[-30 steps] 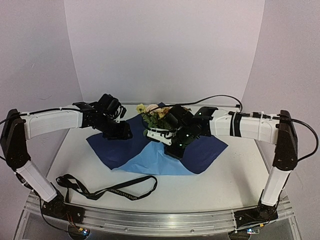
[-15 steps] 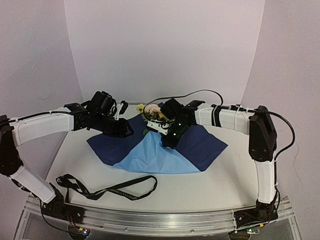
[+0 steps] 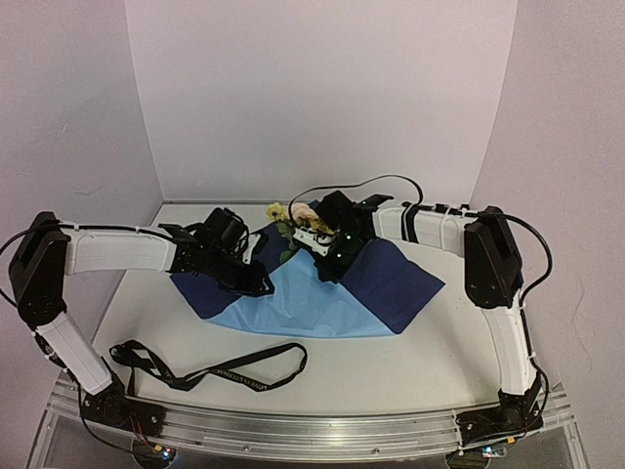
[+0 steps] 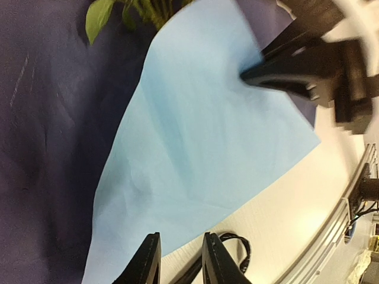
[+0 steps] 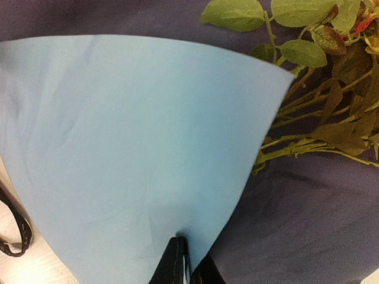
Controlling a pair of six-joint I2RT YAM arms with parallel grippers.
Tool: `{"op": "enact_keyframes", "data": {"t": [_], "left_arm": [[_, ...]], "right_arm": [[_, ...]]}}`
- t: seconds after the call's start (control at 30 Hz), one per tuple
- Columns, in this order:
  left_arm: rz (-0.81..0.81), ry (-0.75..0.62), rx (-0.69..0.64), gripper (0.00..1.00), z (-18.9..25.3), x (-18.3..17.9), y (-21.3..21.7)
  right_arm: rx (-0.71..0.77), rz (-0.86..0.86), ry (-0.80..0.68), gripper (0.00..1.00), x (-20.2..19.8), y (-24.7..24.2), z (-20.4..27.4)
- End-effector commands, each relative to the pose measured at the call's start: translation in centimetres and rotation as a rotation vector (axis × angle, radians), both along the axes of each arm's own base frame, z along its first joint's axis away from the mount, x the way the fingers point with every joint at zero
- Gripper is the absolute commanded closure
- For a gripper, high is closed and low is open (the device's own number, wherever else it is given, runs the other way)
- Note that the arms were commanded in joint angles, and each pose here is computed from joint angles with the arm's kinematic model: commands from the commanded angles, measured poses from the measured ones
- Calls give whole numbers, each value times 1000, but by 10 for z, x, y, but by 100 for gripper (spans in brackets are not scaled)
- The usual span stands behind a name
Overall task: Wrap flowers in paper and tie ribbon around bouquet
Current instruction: Fold the bottom corner of the flattened wrapping paper at the center of the board.
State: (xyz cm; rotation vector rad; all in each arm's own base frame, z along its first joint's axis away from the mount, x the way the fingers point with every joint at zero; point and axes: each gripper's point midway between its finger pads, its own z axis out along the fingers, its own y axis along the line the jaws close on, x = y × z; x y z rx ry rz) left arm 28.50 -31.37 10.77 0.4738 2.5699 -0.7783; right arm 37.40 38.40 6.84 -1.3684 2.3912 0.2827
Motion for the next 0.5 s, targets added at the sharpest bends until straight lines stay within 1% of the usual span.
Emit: {"op": "enact_keyframes", "data": {"t": [0.0, 0.03, 0.1, 0.13, 0.17, 0.2, 0.3, 0.37, 0.47], "left_arm": [[22, 31, -14, 76, -21, 2, -6], [32, 38, -7, 76, -26, 3, -5], [61, 48, 17, 78, -37, 5, -1], [73, 51, 29, 79, -41, 6, 1], [86, 54, 39, 79, -45, 7, 2], [98, 59, 48, 79, -49, 7, 4], [133, 81, 79, 82, -62, 8, 9], [153, 89, 95, 82, -68, 8, 13], [178, 93, 107, 83, -73, 7, 18]], "right_arm": [[43, -38, -6, 91, 11, 10, 9], [45, -49, -7, 86, 13, 10, 10], [52, -77, -11, 72, 16, 8, 15], [54, -95, -14, 64, 17, 6, 18], [60, -110, -13, 51, 16, 4, 22], [62, -127, -11, 45, 15, 2, 28], [54, -206, 11, 31, 5, -14, 45], [61, -264, 31, 24, -6, -25, 57], [71, -346, 85, 18, -28, -44, 71]]}}
